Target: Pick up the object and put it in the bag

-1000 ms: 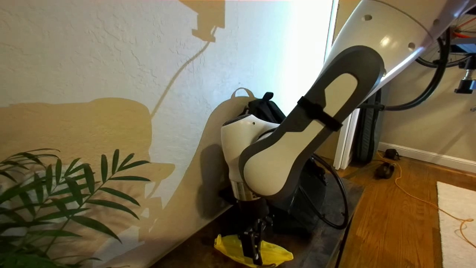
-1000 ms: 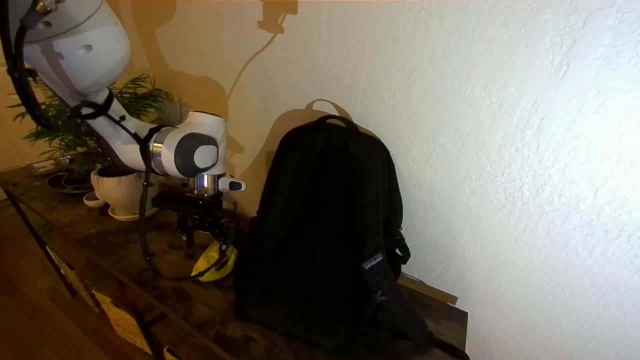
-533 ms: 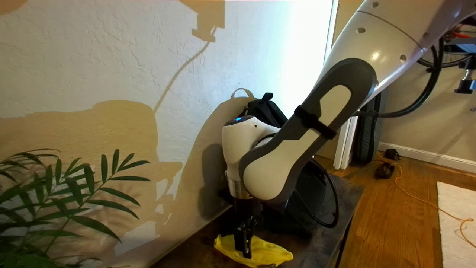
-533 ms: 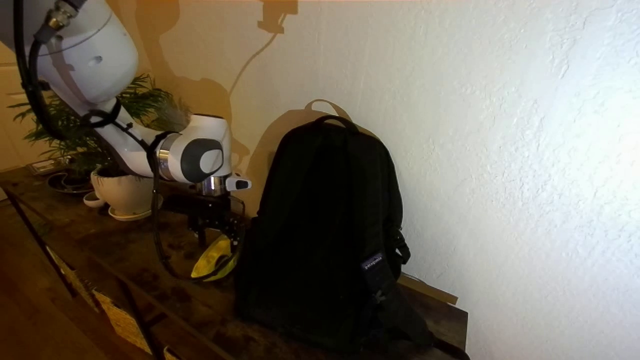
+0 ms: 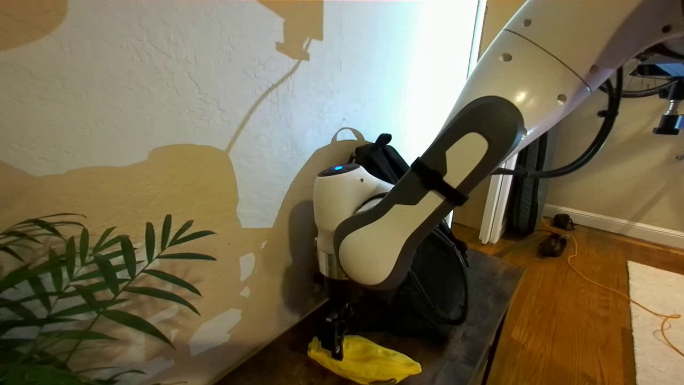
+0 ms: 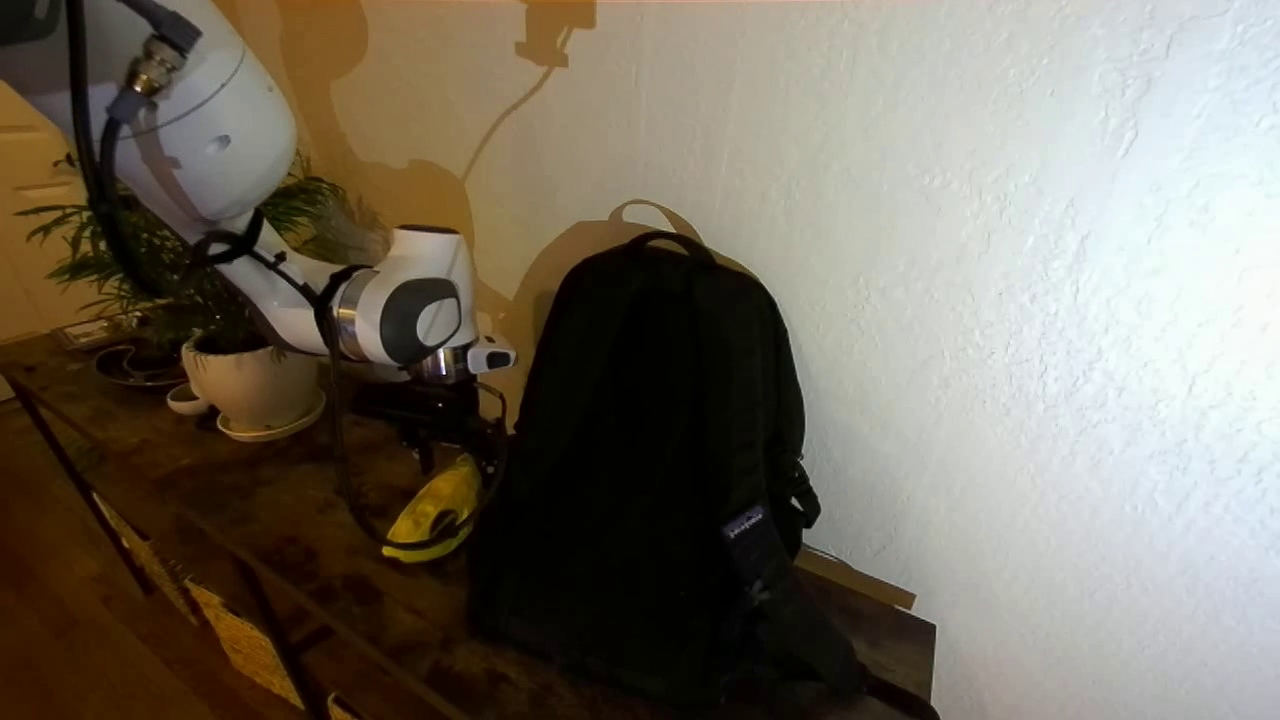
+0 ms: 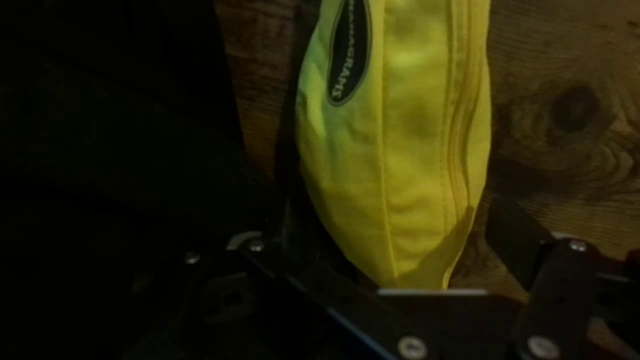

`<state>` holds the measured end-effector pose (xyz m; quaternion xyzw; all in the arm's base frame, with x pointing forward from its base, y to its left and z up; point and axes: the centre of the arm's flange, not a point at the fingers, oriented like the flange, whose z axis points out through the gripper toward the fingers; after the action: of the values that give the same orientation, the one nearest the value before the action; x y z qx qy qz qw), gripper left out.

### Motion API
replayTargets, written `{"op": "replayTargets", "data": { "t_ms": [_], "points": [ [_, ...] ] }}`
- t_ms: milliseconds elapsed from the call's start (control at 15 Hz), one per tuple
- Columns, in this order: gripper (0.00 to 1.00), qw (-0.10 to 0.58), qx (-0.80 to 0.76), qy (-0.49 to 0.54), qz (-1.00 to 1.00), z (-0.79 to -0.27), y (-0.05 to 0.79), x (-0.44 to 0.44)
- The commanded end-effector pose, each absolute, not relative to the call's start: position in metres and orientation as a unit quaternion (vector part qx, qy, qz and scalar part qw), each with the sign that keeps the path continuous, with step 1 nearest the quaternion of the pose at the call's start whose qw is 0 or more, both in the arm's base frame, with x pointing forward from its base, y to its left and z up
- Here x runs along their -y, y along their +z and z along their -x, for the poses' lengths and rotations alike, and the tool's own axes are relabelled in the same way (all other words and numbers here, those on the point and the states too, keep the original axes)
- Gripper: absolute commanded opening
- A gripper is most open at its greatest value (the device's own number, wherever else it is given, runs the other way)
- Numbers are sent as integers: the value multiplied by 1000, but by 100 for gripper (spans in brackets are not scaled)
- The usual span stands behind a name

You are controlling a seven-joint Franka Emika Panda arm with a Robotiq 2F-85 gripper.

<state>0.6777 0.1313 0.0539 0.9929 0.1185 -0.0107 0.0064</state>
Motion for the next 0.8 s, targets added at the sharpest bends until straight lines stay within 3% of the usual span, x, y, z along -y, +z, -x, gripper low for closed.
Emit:
{"op": "replayTargets", "data": {
  "t_ms": [0, 733],
  "points": [
    [100, 5, -120, -11, -993, -673, 67, -131],
    [100, 1, -107, -38, -994, -653, 65, -128]
  ]
}}
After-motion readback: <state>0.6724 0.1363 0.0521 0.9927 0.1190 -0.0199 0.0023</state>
